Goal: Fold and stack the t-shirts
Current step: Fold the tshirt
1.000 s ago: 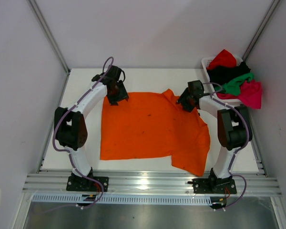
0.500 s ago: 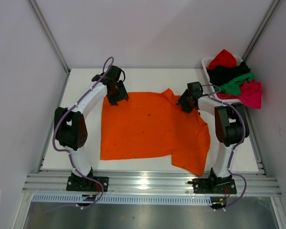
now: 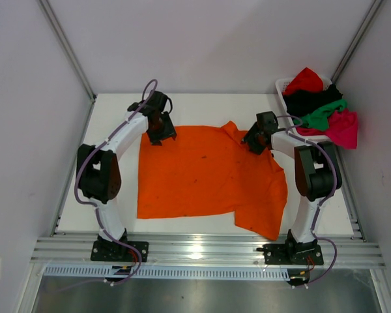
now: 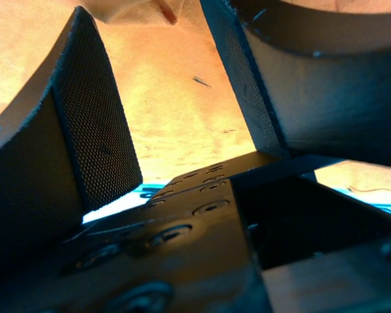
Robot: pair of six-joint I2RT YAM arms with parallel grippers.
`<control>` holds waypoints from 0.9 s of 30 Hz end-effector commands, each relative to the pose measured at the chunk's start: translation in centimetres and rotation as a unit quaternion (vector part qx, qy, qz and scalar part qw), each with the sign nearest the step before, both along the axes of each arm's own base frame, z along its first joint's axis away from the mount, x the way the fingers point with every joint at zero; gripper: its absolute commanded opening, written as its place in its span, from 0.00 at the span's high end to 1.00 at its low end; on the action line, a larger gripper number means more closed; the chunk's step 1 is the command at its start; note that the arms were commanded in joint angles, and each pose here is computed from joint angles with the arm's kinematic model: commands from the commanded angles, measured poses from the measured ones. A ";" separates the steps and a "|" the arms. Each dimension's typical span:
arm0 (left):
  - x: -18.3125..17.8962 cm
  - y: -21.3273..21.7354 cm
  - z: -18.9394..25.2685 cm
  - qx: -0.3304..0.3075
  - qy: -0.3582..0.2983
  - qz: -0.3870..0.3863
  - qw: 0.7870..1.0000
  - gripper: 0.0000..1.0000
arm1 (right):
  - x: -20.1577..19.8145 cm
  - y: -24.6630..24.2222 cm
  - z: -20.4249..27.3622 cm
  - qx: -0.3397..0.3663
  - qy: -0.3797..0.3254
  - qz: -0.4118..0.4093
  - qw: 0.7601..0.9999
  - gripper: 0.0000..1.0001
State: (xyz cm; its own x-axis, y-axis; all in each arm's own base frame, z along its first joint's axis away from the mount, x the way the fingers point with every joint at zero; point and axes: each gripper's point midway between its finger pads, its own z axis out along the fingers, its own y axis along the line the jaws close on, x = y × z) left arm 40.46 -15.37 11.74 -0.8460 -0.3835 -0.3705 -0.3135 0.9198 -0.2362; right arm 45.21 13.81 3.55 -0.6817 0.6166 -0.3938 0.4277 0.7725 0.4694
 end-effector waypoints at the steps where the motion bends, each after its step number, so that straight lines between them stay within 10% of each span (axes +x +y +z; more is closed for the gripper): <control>1: 0.2 -0.4 0.1 0.003 -0.007 -0.012 1.000 0.39 | -0.1 -0.4 2.6 0.002 -0.022 -0.003 1.000 0.45; 27: 0.2 -0.6 -0.6 0.006 0.002 -0.017 1.000 0.40 | 2.0 -0.9 2.1 -0.006 -0.024 -0.009 1.000 0.46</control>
State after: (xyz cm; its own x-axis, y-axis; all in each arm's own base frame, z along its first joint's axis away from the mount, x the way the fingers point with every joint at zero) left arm 40.35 -15.66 11.00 -0.8553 -0.3744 -0.3581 -0.3098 0.9236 -0.2256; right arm 45.67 13.55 3.88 -0.6777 0.6210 -0.3939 0.4333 0.7700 0.4684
